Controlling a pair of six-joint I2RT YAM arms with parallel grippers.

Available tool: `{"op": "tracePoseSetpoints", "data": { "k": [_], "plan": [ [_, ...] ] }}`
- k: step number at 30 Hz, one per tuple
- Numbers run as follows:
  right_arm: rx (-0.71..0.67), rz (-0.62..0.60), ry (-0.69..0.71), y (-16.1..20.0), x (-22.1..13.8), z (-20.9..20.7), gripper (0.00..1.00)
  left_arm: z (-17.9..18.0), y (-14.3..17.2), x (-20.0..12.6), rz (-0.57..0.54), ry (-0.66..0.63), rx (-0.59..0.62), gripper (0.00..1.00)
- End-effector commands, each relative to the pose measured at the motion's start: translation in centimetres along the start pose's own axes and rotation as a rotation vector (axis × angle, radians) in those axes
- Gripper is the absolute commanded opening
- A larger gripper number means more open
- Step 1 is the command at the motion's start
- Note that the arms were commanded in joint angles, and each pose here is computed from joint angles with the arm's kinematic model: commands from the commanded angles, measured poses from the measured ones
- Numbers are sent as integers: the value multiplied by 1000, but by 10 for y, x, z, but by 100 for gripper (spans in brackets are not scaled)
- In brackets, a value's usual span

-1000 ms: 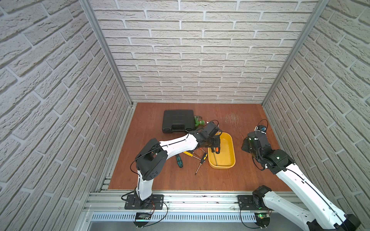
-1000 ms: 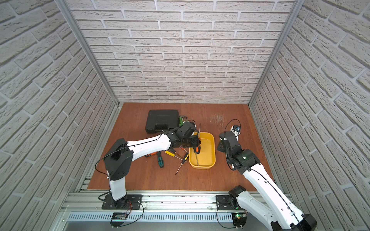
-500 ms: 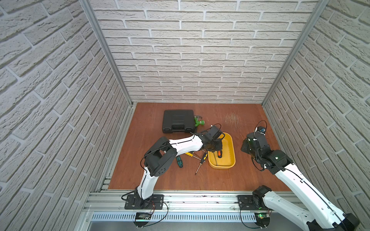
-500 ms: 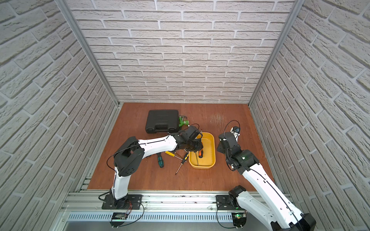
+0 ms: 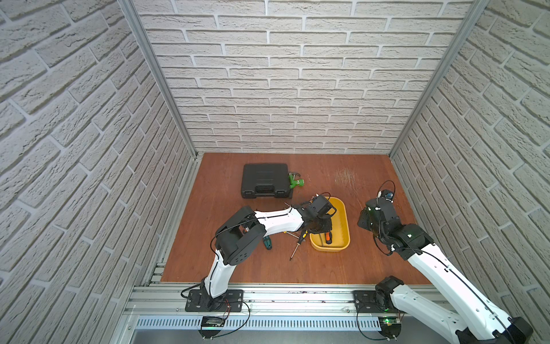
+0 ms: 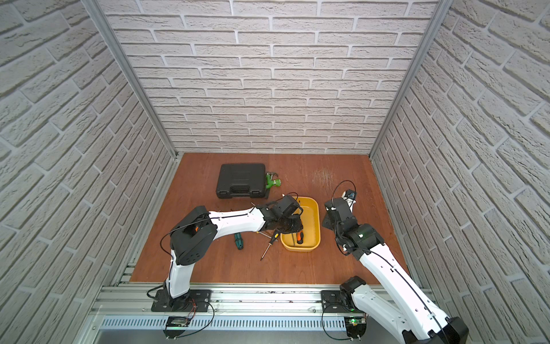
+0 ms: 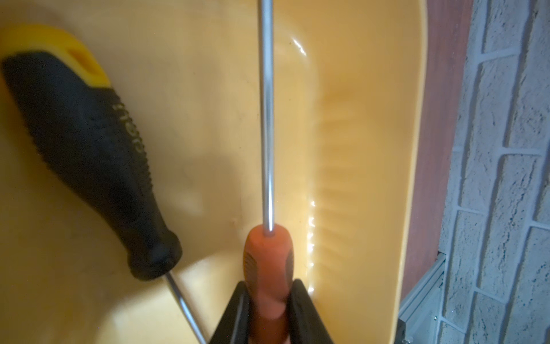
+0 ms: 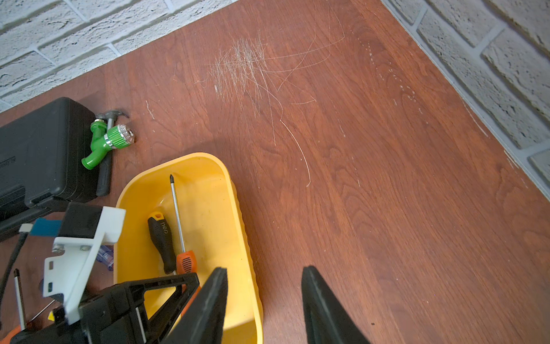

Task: Put the screwdriver on the desktop into the storage box
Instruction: Place the screwdriver in the storage box.

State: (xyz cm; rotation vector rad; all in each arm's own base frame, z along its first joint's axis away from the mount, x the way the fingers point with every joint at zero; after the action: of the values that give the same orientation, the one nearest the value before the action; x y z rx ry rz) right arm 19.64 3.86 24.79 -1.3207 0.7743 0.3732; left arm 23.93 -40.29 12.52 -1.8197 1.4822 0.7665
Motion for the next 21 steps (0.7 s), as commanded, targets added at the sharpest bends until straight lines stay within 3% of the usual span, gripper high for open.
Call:
{"op": "tracePoseSetpoints", "data": {
  "k": [1, 4, 9, 12, 16, 21],
  "plan": [
    [32, -29, -5, -2, -1, -2, 46, -9, -3, -9, -21, 58, 3, 0],
    [32, -30, -6, -2, -2, -2, 46, -11, -3, -11, -26, 66, 10, 1],
    [46, -34, -22, -2, -2, -2, 46, -17, -4, -20, -57, 78, 50, 35],
    [49, -39, -29, -2, -3, -2, 47, -21, -3, -26, -72, 83, 73, 48],
    [51, -40, -37, -3, -4, -1, 47, -27, -4, -32, -85, 92, 90, 55],
    [50, -47, -56, -5, -6, 0, 47, -39, -5, -50, -115, 114, 135, 55]
  ]
}}
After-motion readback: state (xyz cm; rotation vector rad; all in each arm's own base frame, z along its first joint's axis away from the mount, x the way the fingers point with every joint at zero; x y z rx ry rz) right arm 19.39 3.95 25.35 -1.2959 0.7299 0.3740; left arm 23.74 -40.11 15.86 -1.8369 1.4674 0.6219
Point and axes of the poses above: each gripper's point midway between its finger pads, its own x axis out along the fingers, its own z axis along the line the jaws close on, y = z × x, the point moved 8 cm from there along -x, back along the fingers, and after that the axes turned 10 degrees about -x, right-handed, at the moved point
